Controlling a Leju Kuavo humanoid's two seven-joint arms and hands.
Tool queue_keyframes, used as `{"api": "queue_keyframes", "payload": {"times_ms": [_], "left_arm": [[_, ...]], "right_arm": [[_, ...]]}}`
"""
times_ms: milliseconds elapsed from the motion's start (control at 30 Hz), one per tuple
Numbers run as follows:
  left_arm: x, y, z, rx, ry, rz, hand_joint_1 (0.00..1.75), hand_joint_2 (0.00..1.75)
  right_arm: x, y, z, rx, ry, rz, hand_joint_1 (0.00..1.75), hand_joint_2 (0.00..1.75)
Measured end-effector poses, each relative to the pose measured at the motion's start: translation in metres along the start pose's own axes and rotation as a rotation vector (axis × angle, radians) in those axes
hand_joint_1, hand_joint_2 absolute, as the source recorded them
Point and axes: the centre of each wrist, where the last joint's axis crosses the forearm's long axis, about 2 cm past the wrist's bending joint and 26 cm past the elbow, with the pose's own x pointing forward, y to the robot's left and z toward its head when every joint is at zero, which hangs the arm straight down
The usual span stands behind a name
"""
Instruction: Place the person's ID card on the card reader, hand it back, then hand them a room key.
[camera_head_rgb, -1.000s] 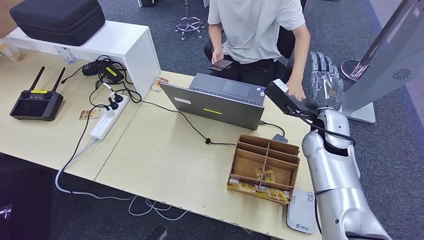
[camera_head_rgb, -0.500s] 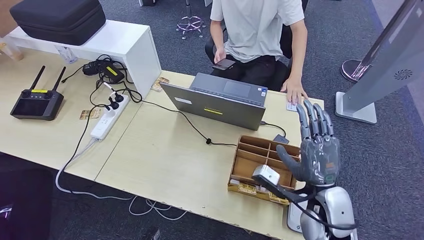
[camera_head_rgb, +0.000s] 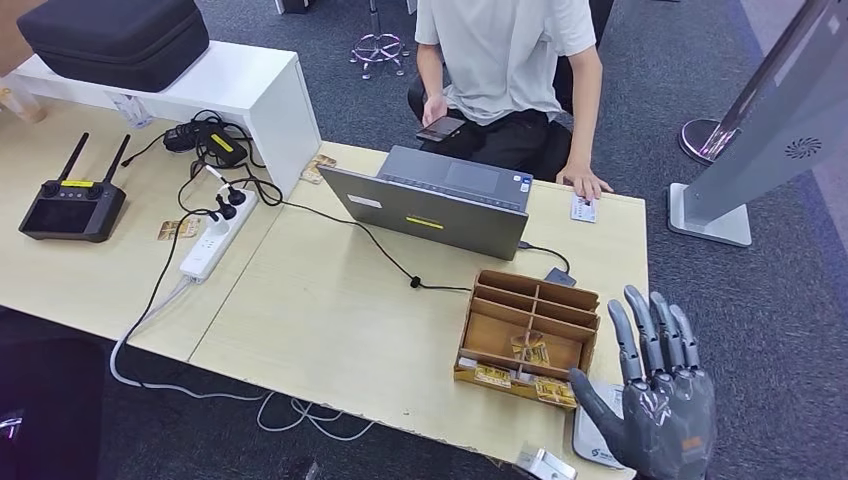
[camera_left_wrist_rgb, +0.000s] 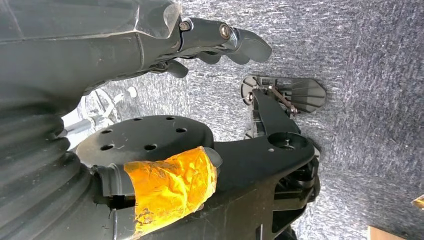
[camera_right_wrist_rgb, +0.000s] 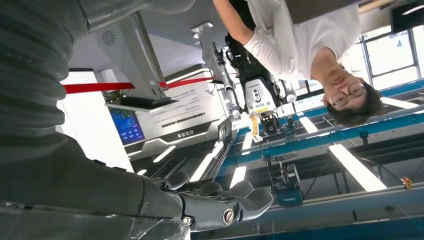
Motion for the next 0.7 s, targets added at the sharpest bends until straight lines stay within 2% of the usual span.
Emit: {"api": "queue_keyframes", "payload": {"times_ms": [300, 700], "left_arm": [[0.000, 0.000, 0.000, -0.002, -0.015, -0.005, 0.00, 1.75], [0.000, -0.002, 0.000, -0.010, -0.015, -0.015, 0.00, 1.75]], "right_arm": [[0.005, 0.019, 0.022, 0.077, -0.012, 0.100, 0.00, 1.75], [0.006, 0.047, 0.041, 0.195, 0.007, 0.125, 0.00, 1.75]]}}
